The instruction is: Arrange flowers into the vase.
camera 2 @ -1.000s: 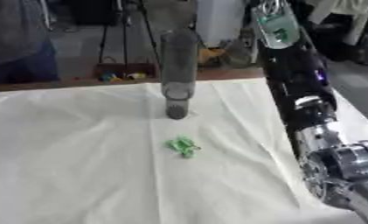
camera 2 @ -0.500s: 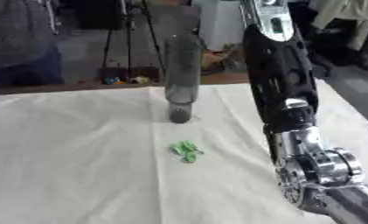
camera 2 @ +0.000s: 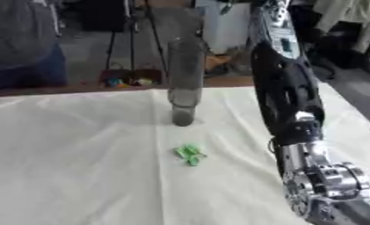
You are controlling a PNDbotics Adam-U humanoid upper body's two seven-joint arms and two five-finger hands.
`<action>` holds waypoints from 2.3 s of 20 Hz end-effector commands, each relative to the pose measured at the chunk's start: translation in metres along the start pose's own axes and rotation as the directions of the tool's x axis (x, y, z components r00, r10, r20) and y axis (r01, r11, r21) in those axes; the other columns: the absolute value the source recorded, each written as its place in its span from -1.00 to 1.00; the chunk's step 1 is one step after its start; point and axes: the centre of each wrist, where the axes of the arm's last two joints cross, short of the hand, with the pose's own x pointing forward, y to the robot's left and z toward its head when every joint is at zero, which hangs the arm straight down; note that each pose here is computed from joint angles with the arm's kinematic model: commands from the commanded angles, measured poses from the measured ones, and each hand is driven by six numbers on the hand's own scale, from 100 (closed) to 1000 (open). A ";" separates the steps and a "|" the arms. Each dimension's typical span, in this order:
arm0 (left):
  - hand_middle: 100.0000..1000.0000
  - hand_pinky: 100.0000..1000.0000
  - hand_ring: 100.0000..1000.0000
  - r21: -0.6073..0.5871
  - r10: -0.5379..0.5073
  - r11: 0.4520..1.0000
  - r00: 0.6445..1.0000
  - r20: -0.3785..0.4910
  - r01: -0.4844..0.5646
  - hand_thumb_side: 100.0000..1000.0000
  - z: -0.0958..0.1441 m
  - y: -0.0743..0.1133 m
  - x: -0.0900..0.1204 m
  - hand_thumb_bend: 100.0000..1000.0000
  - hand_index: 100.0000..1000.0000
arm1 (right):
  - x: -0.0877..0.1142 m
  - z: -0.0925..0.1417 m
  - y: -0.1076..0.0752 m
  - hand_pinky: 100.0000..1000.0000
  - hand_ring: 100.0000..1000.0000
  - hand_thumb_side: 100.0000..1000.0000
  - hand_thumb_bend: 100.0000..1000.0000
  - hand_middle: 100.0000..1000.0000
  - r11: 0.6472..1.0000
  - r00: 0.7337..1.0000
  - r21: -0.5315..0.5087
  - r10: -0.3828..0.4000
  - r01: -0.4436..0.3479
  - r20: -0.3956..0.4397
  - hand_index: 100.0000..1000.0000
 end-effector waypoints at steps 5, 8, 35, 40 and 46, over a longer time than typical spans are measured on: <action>-0.53 -0.01 -0.28 -0.006 -0.017 1.000 1.000 0.017 0.017 0.98 -0.002 0.002 0.005 0.21 0.10 | 0.008 -0.005 0.002 -1.00 -1.00 0.90 -1.00 -1.00 0.994 0.994 0.032 -0.103 0.102 0.021 -1.00; -0.53 -0.01 -0.28 -0.007 -0.017 1.000 1.000 0.017 0.017 0.98 -0.002 0.002 0.005 0.21 0.10 | 0.008 -0.005 0.007 -1.00 -1.00 0.90 -1.00 -1.00 0.991 0.992 0.056 -0.127 0.125 0.026 -1.00; -0.53 -0.01 -0.28 -0.010 -0.015 1.000 1.000 0.007 0.016 0.98 -0.002 0.003 0.003 0.21 0.10 | -0.034 0.010 0.059 -1.00 -1.00 0.89 -1.00 -1.00 0.900 0.990 0.416 -0.094 0.131 -0.108 -1.00; -0.53 -0.01 -0.28 -0.008 -0.014 1.000 1.000 0.006 0.015 0.98 -0.002 0.003 0.002 0.21 0.10 | -0.029 0.005 0.059 -1.00 -1.00 0.88 -1.00 -1.00 0.913 0.993 0.390 -0.092 0.115 -0.076 -1.00; -0.53 -0.01 -0.28 -0.011 -0.013 1.000 1.000 0.007 0.013 0.98 -0.002 0.002 0.002 0.21 0.10 | -0.018 -0.002 0.059 -1.00 -1.00 0.88 -1.00 -1.00 0.931 0.996 0.354 -0.080 0.086 -0.033 -1.00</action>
